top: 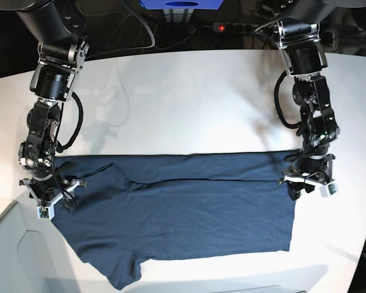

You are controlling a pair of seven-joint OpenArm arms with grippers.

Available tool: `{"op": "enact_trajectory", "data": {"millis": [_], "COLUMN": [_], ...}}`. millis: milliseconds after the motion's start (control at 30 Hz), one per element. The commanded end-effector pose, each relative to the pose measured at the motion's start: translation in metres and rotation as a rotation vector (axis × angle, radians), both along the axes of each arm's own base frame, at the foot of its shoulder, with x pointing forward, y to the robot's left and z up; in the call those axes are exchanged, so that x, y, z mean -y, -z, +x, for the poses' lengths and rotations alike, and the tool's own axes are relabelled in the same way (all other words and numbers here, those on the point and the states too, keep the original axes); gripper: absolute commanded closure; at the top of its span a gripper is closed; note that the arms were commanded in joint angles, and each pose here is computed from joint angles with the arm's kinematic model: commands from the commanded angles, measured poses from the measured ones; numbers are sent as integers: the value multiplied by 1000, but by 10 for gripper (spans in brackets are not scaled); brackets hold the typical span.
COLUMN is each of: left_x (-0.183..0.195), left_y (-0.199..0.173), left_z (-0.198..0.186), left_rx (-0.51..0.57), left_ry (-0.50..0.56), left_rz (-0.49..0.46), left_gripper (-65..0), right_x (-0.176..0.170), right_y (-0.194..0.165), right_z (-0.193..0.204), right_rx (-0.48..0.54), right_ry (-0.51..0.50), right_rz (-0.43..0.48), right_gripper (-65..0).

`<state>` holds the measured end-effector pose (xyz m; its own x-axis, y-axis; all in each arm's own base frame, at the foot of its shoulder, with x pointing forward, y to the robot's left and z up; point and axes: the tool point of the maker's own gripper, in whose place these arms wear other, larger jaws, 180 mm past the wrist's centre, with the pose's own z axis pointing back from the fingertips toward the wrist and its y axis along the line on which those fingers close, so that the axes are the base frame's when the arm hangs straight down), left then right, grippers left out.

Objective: Fold the T-shirt properly
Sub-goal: 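Lift the shoulder edge and fold it over toward the hem, then lower the folded edge onto the shirt and open both grippers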

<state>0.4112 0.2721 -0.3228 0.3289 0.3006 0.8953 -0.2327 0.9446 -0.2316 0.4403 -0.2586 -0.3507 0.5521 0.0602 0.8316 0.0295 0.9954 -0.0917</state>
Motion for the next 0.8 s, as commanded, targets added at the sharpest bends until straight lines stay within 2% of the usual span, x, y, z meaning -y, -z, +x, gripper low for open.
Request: {"op": "enact_trajectory", "data": {"millis": [0,67,167,300,667,767], "left_x": [-4,-2,-3,-2,-20,-24], "left_y": [-20,-19,-6,22,62,71], "left_z": [3,-6,-17,-33,-59,-61], "left_rx": [60,57,28,-34,-51,-60], "left_ry": [2,8,7,2,-63,-77], "left_rz": [22,35,37,24,35,34], "left_gripper": [-283,-284,-285,-285,-285,-285], "right_x": [7,10,18,23,36,51], "right_y": [-25,-25,-27,-16,0,2], "right_z": [12,10,7,-5,-40,-48], "right_rx": [73,73,74,47,3,-7], "right_ry": [2,8,11,15,13,41], "right_rz": [-17,-18,-38,-48,-105,-116], "right_gripper": [-395,-489,-543,-541,-542,-544]}}
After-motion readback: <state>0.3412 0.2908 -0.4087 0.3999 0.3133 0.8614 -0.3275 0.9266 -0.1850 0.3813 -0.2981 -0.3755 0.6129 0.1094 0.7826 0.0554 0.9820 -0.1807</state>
